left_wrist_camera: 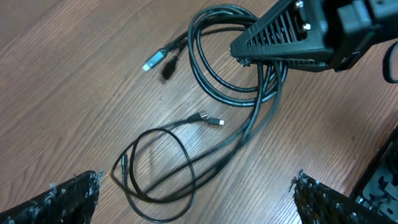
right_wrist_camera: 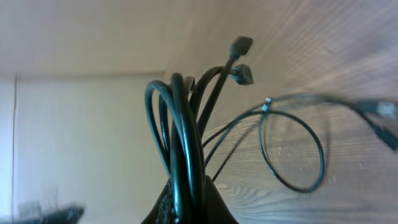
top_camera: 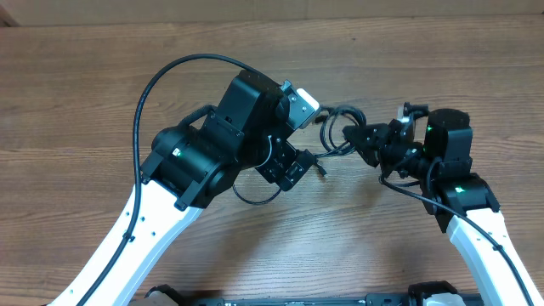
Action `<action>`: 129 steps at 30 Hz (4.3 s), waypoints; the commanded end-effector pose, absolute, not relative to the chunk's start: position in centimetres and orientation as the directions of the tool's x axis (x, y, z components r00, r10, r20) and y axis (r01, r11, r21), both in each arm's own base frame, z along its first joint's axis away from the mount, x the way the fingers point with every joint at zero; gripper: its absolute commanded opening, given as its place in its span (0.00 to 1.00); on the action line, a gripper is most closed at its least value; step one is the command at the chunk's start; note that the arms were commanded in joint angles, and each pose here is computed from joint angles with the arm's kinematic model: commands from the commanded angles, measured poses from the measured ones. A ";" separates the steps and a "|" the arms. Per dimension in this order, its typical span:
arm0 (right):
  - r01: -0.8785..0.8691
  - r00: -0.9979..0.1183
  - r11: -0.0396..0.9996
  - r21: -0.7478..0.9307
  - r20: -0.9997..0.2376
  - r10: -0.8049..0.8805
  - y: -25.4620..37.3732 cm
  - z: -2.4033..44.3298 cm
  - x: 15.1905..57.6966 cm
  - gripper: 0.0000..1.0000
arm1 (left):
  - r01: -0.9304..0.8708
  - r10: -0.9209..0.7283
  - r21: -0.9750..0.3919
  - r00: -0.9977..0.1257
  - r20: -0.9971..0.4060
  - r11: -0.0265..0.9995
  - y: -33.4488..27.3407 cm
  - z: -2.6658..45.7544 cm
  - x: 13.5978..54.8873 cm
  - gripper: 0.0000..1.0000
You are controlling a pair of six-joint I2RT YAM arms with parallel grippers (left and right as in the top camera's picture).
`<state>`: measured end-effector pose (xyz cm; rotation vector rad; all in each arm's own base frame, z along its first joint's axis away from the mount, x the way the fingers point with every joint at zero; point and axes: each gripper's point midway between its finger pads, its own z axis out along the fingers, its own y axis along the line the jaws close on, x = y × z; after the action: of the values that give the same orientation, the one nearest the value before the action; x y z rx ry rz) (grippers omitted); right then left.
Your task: Untangle cables
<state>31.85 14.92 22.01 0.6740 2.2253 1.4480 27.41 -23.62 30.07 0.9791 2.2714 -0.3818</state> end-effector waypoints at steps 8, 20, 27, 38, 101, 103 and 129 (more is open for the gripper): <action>-0.255 -0.826 0.391 0.884 -0.410 0.387 16.9 26.2 31.2 0.04 | 0.782 0.544 -0.071 -0.493 -0.679 0.619 -24.9 31.1 26.3 1.00; -0.458 -0.794 0.287 0.841 -0.532 0.293 18.2 29.6 29.7 0.04 | 0.771 0.443 -0.200 -0.534 -0.721 0.604 -27.1 32.3 26.4 1.00; -0.466 -0.799 0.273 0.841 -0.533 0.278 18.4 29.8 29.4 0.04 | 0.639 0.317 -0.256 -0.641 -0.699 0.726 -26.2 32.4 27.8 1.00; -0.555 -0.766 0.210 0.805 -0.593 0.248 18.8 31.8 28.6 0.03 | 0.461 0.162 -0.322 -0.744 -0.649 0.827 -25.1 31.9 28.9 1.00; -0.589 -0.762 0.209 0.781 -0.623 0.180 19.1 30.7 27.6 0.57 | 0.418 0.165 -0.317 -0.787 -0.595 0.851 -23.4 30.5 29.1 0.04; -0.589 -0.761 0.209 0.780 -0.623 0.180 19.1 30.7 27.6 0.50 | 0.395 0.152 -0.328 -0.806 -0.573 0.858 -23.5 29.9 29.2 0.04; -0.650 -0.728 0.188 0.736 -0.675 0.123 20.6 30.5 26.5 0.28 | 0.364 0.097 -0.411 -0.835 -0.542 0.836 -26.6 29.0 29.9 0.04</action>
<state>26.94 20.21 30.07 -0.4583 1.8651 1.6009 30.05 -26.01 28.41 0.3522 2.5126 -0.6586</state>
